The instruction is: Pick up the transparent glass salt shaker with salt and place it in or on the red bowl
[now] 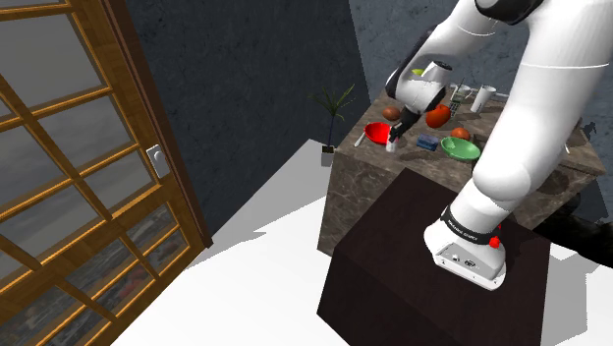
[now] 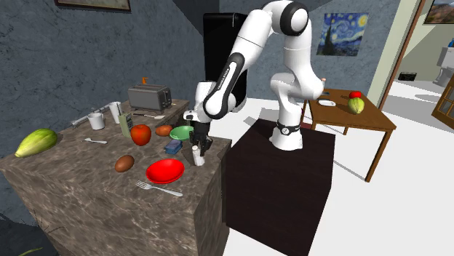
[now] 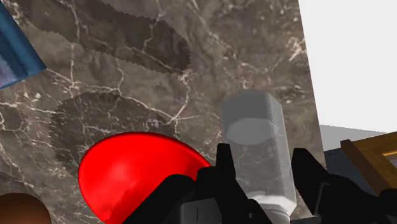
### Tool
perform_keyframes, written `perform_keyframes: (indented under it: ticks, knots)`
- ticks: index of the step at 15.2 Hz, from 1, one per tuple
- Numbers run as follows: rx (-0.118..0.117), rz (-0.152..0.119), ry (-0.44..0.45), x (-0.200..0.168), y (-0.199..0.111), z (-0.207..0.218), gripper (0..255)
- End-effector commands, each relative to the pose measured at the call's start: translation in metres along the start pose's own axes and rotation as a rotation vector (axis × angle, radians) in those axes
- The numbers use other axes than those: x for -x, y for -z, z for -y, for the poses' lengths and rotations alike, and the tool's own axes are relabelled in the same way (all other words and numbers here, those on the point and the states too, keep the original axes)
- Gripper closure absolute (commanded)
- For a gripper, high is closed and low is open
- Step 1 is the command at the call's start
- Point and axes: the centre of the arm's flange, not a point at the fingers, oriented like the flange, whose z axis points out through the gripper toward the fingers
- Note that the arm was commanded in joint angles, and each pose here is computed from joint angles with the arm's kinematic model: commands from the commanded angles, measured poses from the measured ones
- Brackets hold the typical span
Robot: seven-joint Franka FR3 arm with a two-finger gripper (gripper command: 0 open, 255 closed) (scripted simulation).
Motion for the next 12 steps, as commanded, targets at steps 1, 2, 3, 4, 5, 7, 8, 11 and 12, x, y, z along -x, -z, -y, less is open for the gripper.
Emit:
perform_keyframes:
  ticks: [1, 2, 3, 4, 5, 7, 8, 11, 12]
  knots:
    - [0.0, 0.001, 0.0, -0.003, 0.011, 0.001, 255]
    - [0.0, 0.001, 0.0, -0.004, 0.016, 0.001, 255]
    - [0.0, 0.001, 0.0, -0.005, 0.021, 0.001, 255]
    - [0.0, 0.001, 0.0, -0.006, 0.026, 0.001, 255]
    - [0.0, 0.001, 0.0, -0.007, 0.031, 0.001, 255]
    - [0.0, 0.001, 0.0, -0.01, 0.042, 0.0, 255]
    - [0.0, 0.001, 0.0, -0.011, 0.047, 0.0, 255]
    - [0.0, 0.001, 0.0, -0.013, 0.057, 0.0, 255]
    - [0.0, 0.001, 0.0, -0.023, 0.056, -0.009, 255]
